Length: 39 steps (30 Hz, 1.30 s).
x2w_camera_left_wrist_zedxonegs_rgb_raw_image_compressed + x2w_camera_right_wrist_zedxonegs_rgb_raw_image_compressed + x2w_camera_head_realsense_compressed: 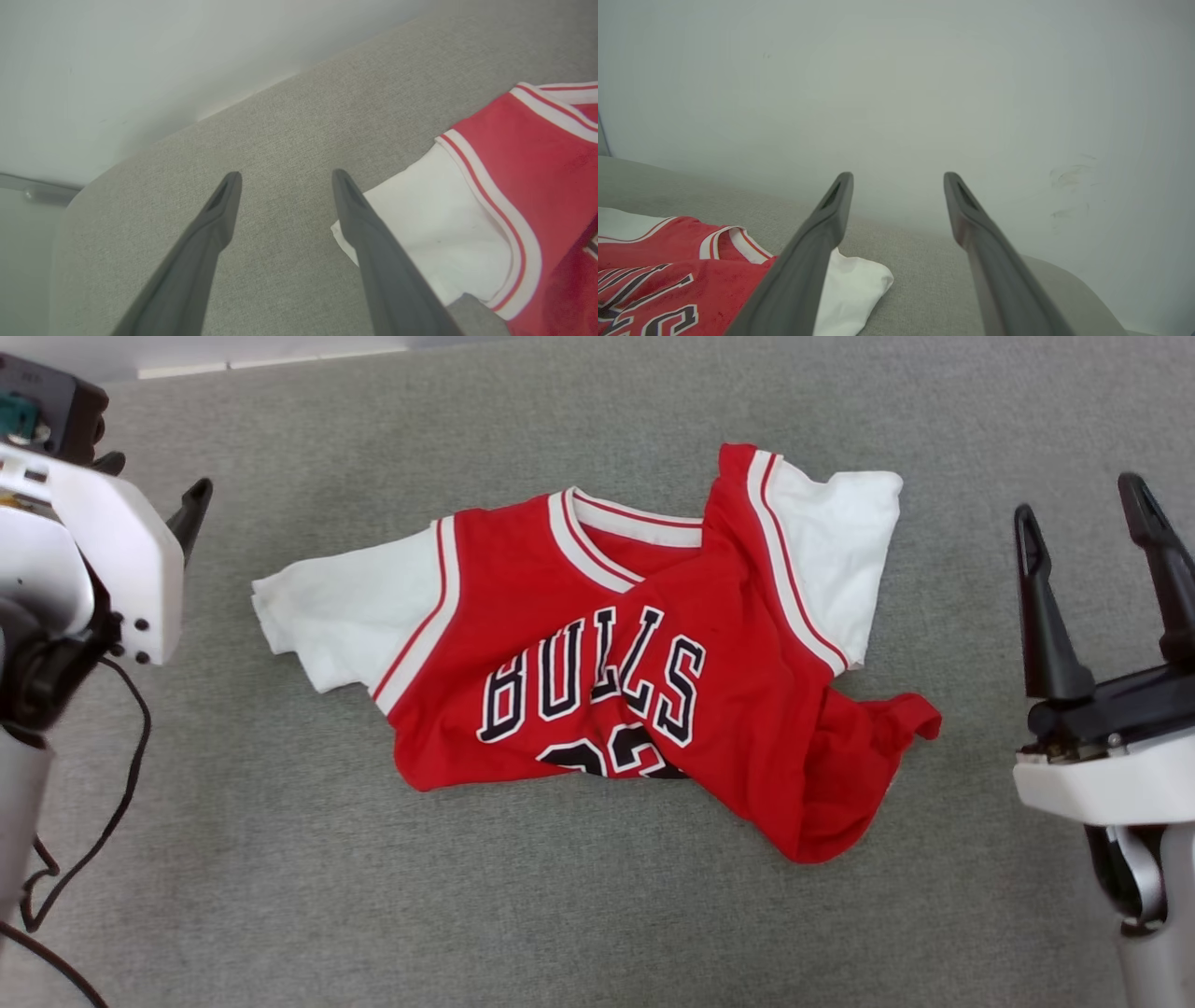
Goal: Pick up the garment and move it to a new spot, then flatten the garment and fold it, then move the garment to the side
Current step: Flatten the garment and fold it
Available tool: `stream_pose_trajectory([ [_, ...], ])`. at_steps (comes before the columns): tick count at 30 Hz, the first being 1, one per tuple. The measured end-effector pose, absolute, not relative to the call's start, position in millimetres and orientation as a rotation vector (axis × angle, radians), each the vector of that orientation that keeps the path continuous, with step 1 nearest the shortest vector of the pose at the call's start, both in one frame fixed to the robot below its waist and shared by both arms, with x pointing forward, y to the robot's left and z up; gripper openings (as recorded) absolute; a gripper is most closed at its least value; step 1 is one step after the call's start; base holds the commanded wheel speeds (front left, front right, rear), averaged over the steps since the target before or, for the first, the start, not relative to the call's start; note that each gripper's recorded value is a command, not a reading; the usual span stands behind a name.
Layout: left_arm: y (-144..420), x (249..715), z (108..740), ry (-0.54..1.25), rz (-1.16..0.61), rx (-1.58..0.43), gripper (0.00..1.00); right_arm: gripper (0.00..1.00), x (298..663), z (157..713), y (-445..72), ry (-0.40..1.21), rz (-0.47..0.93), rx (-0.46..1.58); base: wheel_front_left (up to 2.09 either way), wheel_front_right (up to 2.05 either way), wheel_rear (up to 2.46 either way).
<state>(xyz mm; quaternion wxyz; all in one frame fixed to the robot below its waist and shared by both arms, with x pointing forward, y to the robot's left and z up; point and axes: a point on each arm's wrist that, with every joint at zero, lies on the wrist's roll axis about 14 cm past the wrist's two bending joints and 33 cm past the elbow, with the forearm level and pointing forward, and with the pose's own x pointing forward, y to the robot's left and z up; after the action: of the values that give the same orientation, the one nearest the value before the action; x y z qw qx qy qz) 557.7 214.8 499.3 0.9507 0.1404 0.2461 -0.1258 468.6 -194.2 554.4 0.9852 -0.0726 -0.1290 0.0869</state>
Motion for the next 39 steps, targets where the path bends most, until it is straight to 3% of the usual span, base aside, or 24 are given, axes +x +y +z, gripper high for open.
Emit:
stream_pose_trajectory([
  [12,205.4,554.8,432.7,0.992,-0.369,0.223,1.00,1.00,459.7,523.5,-204.5,-0.171,0.141,-0.169,0.00,0.00,0.00],
  [24,192.3,540.7,369.9,1.254,-0.440,0.304,1.00,1.00,471.1,498.1,-208.0,-0.105,0.152,-0.198,0.00,0.00,0.00],
  [25,192.5,540.3,369.3,1.255,-0.443,0.317,0.00,1.00,471.1,496.9,-208.9,-0.100,0.151,-0.199,0.00,0.00,0.00],
  [29,190.8,537.9,372.0,1.230,-0.456,0.329,0.00,1.00,472.5,501.8,-214.6,-0.109,0.142,-0.213,0.00,0.00,0.00],
  [39,222.8,537.3,434.7,1.022,-0.409,0.350,0.00,1.00,500.2,582.2,-219.7,-0.250,0.194,-0.362,0.00,0.00,0.00],
])
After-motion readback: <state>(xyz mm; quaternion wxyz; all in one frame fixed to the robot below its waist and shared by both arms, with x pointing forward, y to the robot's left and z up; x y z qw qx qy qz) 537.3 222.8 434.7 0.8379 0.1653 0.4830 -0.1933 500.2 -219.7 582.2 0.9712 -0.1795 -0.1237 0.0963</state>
